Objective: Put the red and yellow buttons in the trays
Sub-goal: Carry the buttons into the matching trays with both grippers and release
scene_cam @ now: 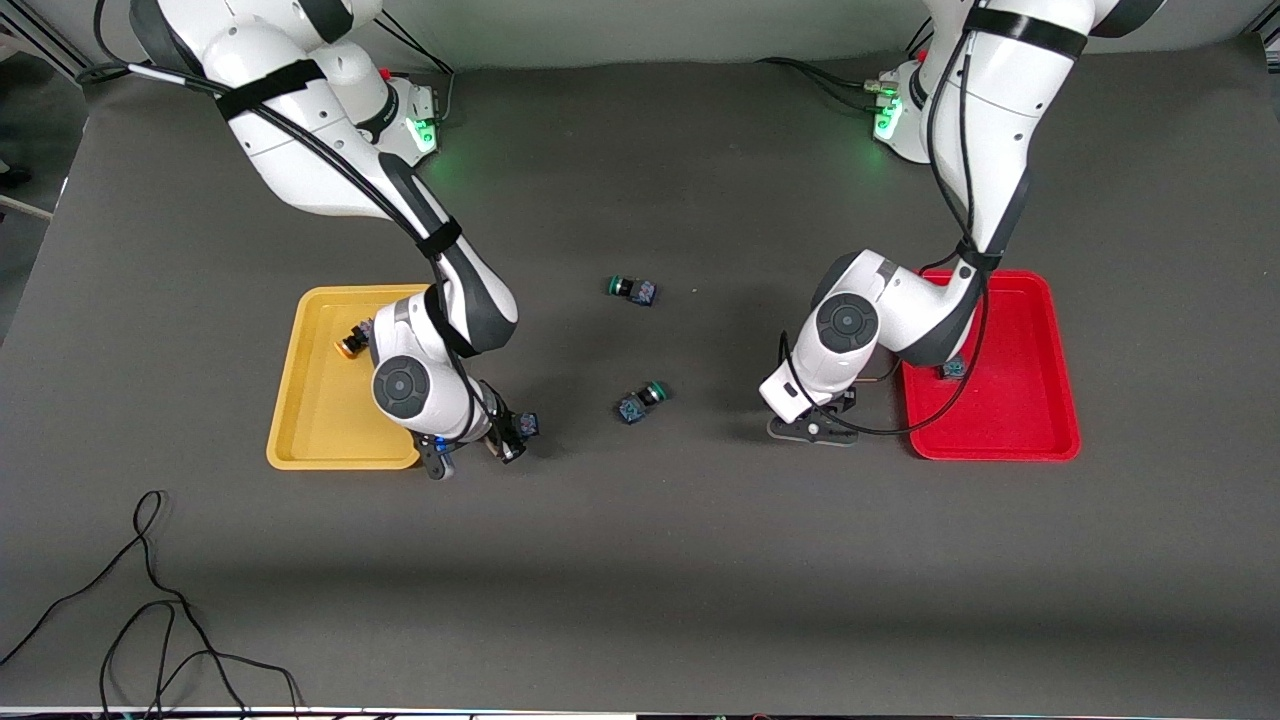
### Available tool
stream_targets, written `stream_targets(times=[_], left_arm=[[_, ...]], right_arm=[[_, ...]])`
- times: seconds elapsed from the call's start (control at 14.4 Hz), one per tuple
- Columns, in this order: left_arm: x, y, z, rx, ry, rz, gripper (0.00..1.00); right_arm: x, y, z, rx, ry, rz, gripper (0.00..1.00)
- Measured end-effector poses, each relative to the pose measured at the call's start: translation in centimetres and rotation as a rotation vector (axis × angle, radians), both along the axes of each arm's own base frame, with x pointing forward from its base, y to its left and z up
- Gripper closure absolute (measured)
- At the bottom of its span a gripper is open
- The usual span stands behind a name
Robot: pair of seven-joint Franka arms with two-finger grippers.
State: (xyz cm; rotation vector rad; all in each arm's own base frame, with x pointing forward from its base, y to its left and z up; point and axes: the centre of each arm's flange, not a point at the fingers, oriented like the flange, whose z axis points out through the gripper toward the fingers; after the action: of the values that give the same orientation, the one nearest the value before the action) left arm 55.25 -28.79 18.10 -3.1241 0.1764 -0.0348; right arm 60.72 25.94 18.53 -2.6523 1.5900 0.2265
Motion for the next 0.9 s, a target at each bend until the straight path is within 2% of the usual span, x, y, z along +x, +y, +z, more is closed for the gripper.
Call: stream_targets(times=[0.07,0.21,0.42,0.62,0.76,0.9], left_arm=[[0.4,-0.1,0.4,-0.003,-0.007,0.017,0.51],[1.3,-0.1,1.9,0.005,0.005,0.054,0.51],[3.9,1.1,10.0,0.003,0.089,0.167,0.51],[5.6,6.0,20.7,-0.023,0.137,0.271,0.51],[5.8,12.6,23.7,-0.014,0.168,0.273,0.51],[5.8,22.3,23.9,-0.022,0.194,0.252,0.52]], right_arm=[[0.1,-0.7,1.0,-0.003,0.019,0.018,0.56],[0.5,-3.5,3.7,-0.003,0.071,0.067,0.56],[0.5,-10.9,7.0,0.017,0.123,0.168,0.56],[-2.4,-19.8,5.0,0.051,0.118,0.262,0.56],[-4.0,-23.1,3.2,0.059,0.104,0.282,0.56],[-4.7,-24.4,1.9,0.057,0.077,0.308,0.56]])
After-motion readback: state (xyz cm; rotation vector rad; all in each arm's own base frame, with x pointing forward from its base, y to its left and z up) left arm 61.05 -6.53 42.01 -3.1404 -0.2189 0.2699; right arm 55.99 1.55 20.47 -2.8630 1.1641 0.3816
